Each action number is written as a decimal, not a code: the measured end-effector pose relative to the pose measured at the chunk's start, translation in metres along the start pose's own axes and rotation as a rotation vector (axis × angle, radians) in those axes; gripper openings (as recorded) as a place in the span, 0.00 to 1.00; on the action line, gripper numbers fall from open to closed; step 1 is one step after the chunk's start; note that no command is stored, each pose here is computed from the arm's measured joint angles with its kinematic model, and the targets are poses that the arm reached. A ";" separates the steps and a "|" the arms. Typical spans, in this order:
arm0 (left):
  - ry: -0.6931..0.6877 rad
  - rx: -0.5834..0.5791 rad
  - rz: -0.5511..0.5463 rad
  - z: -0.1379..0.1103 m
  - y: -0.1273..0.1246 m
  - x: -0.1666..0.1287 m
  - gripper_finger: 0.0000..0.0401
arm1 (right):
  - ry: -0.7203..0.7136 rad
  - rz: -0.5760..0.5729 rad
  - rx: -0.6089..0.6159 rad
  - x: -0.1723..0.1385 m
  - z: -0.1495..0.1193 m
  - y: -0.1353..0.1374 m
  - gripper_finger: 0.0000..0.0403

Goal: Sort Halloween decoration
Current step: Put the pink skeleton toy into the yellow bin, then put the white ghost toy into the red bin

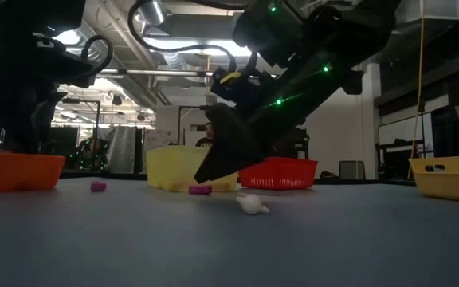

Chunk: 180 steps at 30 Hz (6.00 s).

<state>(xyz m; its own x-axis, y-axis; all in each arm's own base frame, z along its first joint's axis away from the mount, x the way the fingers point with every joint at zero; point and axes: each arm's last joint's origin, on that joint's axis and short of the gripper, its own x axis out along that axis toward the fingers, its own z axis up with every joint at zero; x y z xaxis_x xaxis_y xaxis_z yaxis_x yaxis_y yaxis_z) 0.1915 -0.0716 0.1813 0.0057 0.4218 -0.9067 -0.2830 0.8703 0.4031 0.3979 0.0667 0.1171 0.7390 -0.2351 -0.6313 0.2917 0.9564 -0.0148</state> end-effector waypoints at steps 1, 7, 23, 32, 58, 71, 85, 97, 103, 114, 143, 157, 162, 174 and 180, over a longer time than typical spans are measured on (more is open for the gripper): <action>0.000 0.000 0.000 0.000 0.000 0.000 0.43 | 0.002 -0.002 0.002 0.000 0.000 -0.001 0.47; 0.000 0.000 0.000 0.000 0.000 0.000 0.43 | -0.002 -0.017 0.064 0.004 0.000 -0.006 0.47; -0.007 -0.003 -0.006 0.001 -0.001 0.000 0.43 | -0.015 -0.045 0.077 0.023 -0.013 -0.006 0.43; -0.007 -0.003 -0.006 0.001 -0.001 0.000 0.43 | -0.032 -0.036 0.080 0.023 -0.012 -0.006 0.22; -0.006 -0.003 -0.006 0.001 -0.001 0.000 0.43 | -0.027 0.119 0.026 0.014 -0.001 -0.001 0.09; -0.006 -0.003 -0.006 0.001 -0.001 0.000 0.43 | -0.163 0.179 -0.024 -0.025 0.040 -0.004 0.10; -0.007 -0.003 -0.006 0.001 -0.001 0.000 0.43 | -0.222 -0.189 -0.268 -0.028 0.049 -0.021 0.10; -0.006 -0.003 -0.006 0.001 -0.001 0.000 0.43 | -0.202 -0.198 -0.234 -0.019 0.054 -0.048 0.14; -0.007 -0.003 -0.006 0.001 -0.001 0.000 0.43 | -0.199 -0.143 -0.223 -0.017 0.055 -0.051 0.31; -0.006 -0.003 -0.006 0.001 -0.001 0.000 0.43 | -0.200 -0.142 -0.222 -0.017 0.055 -0.050 0.54; -0.007 -0.003 -0.006 0.001 -0.001 0.000 0.43 | -0.189 0.014 -0.218 -0.017 0.054 -0.045 0.56; -0.007 -0.003 -0.006 0.001 -0.001 0.000 0.43 | -0.178 0.199 -0.127 -0.035 0.040 0.008 0.56; -0.007 -0.003 -0.006 0.001 -0.001 0.000 0.43 | -0.178 0.280 -0.174 -0.051 0.027 0.043 0.56; -0.014 -0.007 -0.013 0.001 -0.001 0.000 0.43 | -0.199 0.227 -0.199 -0.091 -0.007 0.102 0.56; -0.025 -0.013 -0.023 0.003 -0.002 0.000 0.43 | -0.195 0.126 0.014 -0.090 -0.030 0.116 0.56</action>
<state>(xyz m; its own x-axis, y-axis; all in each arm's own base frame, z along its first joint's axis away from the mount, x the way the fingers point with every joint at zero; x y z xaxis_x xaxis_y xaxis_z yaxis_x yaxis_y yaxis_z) 0.1948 -0.0730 0.1807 0.0365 0.4083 -0.9121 -0.2952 0.8764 0.3805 0.3474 0.2042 0.1489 0.8731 -0.1439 -0.4657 0.1966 0.9782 0.0664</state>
